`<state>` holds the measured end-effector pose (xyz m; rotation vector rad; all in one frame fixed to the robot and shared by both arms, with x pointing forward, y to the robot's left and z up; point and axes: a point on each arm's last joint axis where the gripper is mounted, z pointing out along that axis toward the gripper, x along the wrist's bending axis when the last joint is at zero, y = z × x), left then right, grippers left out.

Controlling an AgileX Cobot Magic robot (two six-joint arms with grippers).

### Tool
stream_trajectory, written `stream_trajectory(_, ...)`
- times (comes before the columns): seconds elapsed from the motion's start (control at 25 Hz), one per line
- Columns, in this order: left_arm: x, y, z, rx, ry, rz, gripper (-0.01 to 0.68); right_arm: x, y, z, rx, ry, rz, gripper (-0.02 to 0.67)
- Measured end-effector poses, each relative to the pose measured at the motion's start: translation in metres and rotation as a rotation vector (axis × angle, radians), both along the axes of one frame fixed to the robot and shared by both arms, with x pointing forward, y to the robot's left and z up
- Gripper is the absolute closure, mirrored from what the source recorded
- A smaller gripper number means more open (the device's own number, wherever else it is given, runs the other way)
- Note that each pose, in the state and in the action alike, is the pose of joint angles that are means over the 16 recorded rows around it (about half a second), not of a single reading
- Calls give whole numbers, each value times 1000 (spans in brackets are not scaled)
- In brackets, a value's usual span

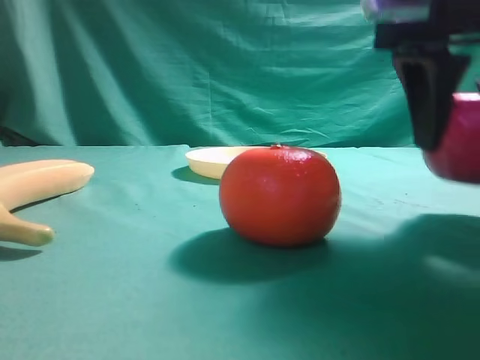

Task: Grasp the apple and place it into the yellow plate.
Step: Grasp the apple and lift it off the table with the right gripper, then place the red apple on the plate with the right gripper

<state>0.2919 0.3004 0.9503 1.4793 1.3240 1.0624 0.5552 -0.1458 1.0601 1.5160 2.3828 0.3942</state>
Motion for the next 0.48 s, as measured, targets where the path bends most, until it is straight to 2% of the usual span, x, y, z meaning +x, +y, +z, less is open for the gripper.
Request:
stream_trajectory(0.24,0,0,0,0,0,0,673,33,24,18,42,-89,100,88)
stream_trajectory(0.48,0,0,0,0,0,0,673,68,51,-8,46,-101,171,88)
